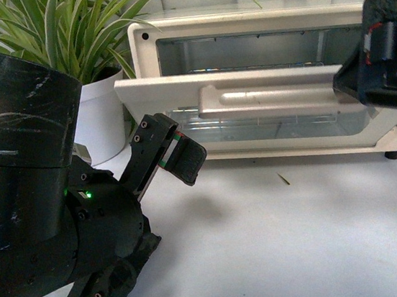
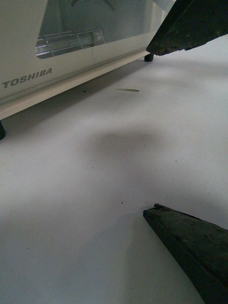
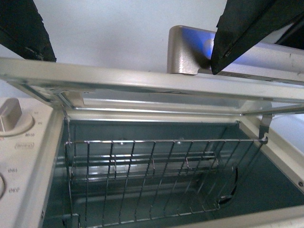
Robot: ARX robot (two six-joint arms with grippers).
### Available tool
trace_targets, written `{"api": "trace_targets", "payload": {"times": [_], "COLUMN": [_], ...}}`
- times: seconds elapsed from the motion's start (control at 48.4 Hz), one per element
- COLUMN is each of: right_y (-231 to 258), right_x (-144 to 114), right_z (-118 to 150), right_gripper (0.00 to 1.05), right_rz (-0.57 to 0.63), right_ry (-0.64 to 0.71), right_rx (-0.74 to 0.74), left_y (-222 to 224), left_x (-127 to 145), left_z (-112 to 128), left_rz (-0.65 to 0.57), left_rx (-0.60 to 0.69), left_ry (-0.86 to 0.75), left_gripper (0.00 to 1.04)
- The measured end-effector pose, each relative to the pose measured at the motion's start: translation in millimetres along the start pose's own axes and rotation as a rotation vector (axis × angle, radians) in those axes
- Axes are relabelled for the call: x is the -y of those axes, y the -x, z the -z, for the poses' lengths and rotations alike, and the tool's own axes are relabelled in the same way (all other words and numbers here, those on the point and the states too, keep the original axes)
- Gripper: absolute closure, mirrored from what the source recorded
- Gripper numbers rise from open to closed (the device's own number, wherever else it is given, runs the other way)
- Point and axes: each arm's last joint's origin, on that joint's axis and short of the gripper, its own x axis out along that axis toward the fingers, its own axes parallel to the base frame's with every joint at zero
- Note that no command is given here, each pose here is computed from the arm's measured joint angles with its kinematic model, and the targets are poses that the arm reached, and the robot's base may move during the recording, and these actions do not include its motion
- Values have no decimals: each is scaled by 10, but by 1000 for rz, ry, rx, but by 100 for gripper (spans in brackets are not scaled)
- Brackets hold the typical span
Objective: Open oven
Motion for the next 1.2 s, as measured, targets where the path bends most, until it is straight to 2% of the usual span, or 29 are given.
{"api": "trace_targets", "payload": {"times": [0.206,0.351,0.516,0.908,1.197], "right_y": [177,467,710,762,775], "right_x": [145,184,258,407,450], "right_z": [36,-98,-114,109,155], "right_gripper": [9,9,9,9,9], "right_rz": [-4,-54,-68,-48,-45], "right_ry": [-27,-78,-120,-158,-168], "right_rx": [-9,62,114,80,74], "left_y": [2,18,86,226,247], "left_x": [14,4,-20,-82,-85], "left_z": [15,24,40,84,119], "left_rz": [-1,-2,-3,-17,-69], "left_rx": [0,-1,-3,7,46], "left_ry": [-3,-8,-10,-47,-175], "left_gripper": [7,7,7,7,7]}}
